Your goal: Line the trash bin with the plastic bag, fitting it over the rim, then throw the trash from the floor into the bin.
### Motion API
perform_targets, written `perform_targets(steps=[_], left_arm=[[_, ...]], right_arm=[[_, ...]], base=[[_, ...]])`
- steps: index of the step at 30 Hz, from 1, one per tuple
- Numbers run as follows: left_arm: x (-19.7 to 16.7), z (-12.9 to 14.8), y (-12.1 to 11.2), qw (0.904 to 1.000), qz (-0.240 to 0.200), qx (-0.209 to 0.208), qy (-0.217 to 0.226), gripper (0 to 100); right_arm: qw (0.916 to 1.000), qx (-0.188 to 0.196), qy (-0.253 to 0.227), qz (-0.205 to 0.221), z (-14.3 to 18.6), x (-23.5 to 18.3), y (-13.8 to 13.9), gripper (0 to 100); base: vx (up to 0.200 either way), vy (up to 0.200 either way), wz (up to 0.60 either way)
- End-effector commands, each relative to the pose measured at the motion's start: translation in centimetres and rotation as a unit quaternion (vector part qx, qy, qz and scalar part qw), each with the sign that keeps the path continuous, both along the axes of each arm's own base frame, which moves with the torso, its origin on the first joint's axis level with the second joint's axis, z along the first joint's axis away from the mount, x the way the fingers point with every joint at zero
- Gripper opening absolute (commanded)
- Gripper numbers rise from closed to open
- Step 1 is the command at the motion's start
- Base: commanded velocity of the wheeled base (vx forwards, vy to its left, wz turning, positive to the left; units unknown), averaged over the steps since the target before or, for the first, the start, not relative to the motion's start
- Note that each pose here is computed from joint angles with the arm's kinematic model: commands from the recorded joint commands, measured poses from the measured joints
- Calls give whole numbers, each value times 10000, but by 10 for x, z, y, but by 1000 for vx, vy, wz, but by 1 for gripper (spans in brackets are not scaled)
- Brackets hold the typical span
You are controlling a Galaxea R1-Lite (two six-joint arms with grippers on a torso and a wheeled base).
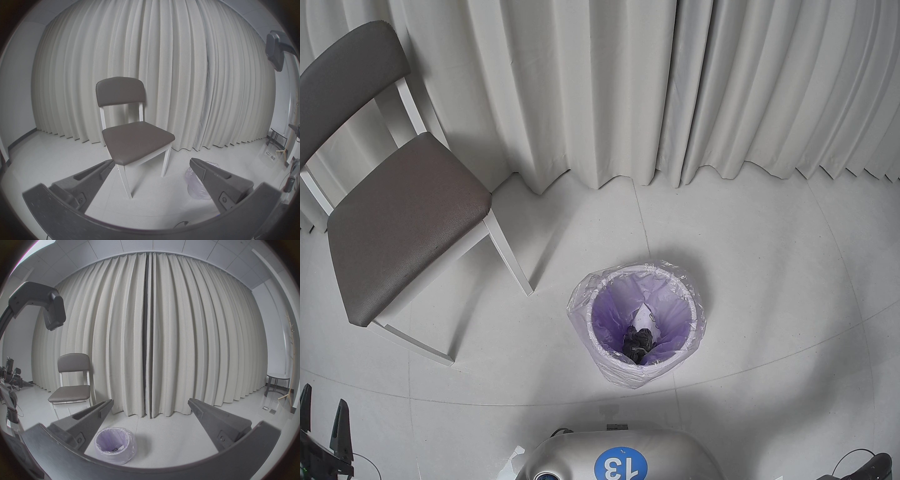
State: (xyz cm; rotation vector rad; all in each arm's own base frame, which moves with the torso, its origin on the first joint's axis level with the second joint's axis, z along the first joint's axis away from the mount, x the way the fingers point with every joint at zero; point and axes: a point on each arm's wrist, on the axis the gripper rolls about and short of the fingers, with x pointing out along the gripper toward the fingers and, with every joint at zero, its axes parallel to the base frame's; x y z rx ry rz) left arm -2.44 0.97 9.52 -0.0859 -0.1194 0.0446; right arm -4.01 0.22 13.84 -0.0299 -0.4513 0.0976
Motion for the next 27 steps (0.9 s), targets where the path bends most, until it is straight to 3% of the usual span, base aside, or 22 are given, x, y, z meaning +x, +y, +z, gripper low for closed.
perform_targets(steps=[1,3,10,14,19,21,25,27], left_arm=[[2,-14,0,9982,-54,-529,284,100],[2,-14,-1,9983,-68,-512,285,100],[2,-14,-2,9986,-331,-265,316,100],[2,-14,-3,9983,-492,-66,320,100],[2,-15,-5,9941,-873,534,365,100],[2,-16,-5,9914,-1053,687,368,100],[2,-18,-6,9883,-1199,840,437,100],[2,-18,-6,9882,-1202,834,461,100]], right_arm=[[9896,129,1435,-6,-46,16,0,100],[9833,152,1811,-124,-54,17,-1,100],[9822,200,1856,-215,-55,17,-1,100],[9825,135,1857,-65,-55,17,0,100],[9820,-30,1855,367,-55,17,2,100],[9821,-242,1833,365,-55,17,2,100],[9791,-1133,1687,88,-55,17,2,100],[9767,-1249,1743,66,-56,17,2,100]], base=[[0,0,0],[0,0,0],[0,0,0],[0,0,0],[0,0,0],[0,0,0],[0,0,0],[0,0,0]])
